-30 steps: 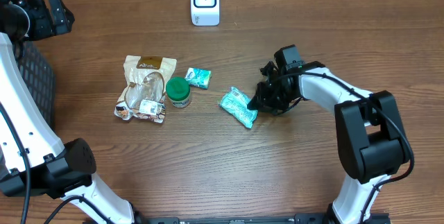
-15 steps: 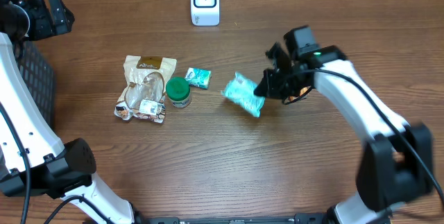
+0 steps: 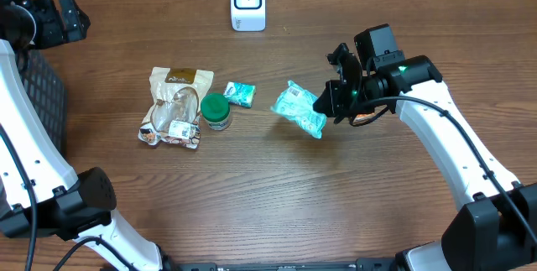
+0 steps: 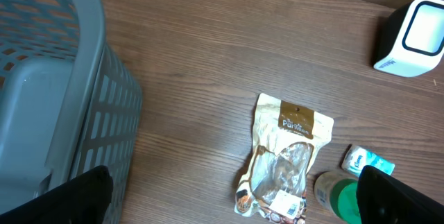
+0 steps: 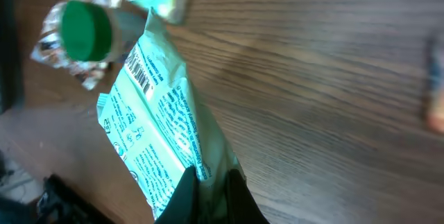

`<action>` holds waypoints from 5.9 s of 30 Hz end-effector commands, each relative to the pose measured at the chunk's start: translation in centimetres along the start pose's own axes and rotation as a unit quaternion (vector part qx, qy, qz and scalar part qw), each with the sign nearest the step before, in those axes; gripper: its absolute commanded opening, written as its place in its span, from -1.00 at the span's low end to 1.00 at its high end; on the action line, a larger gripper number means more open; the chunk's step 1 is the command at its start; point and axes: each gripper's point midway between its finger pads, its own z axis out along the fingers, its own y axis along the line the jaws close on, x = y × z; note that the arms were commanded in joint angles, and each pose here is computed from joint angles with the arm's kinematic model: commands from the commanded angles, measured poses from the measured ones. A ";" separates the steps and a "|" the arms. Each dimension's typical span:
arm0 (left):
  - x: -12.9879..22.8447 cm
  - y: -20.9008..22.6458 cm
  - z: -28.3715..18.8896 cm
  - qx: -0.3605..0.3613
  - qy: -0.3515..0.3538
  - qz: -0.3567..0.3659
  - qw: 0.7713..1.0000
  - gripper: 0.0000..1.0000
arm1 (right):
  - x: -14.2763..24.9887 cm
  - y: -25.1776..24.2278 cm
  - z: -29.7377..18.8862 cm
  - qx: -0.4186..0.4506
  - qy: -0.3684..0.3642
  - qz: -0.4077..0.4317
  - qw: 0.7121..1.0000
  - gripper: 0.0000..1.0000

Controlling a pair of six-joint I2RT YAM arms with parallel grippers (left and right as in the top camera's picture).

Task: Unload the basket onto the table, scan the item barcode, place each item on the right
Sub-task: 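Lift the green wipes pack and hold it before the scanner, then carry the green pack right and release it beside the orange pack, then reach the right gripper to the small teal pack and grasp it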

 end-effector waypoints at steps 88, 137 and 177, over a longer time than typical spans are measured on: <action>-0.4 -0.7 -1.4 0.003 -0.019 0.014 1.000 1.00 | -3.6 -10.0 3.0 0.158 0.025 0.131 0.978 -0.92; -0.4 -0.7 -1.4 0.003 -0.019 0.014 1.000 1.00 | -9.8 4.0 12.7 -0.014 -0.012 0.095 0.995 0.39; -0.4 -0.7 -1.4 0.003 -0.019 0.014 1.000 1.00 | -4.2 -0.6 12.9 0.151 0.083 0.069 0.983 -0.15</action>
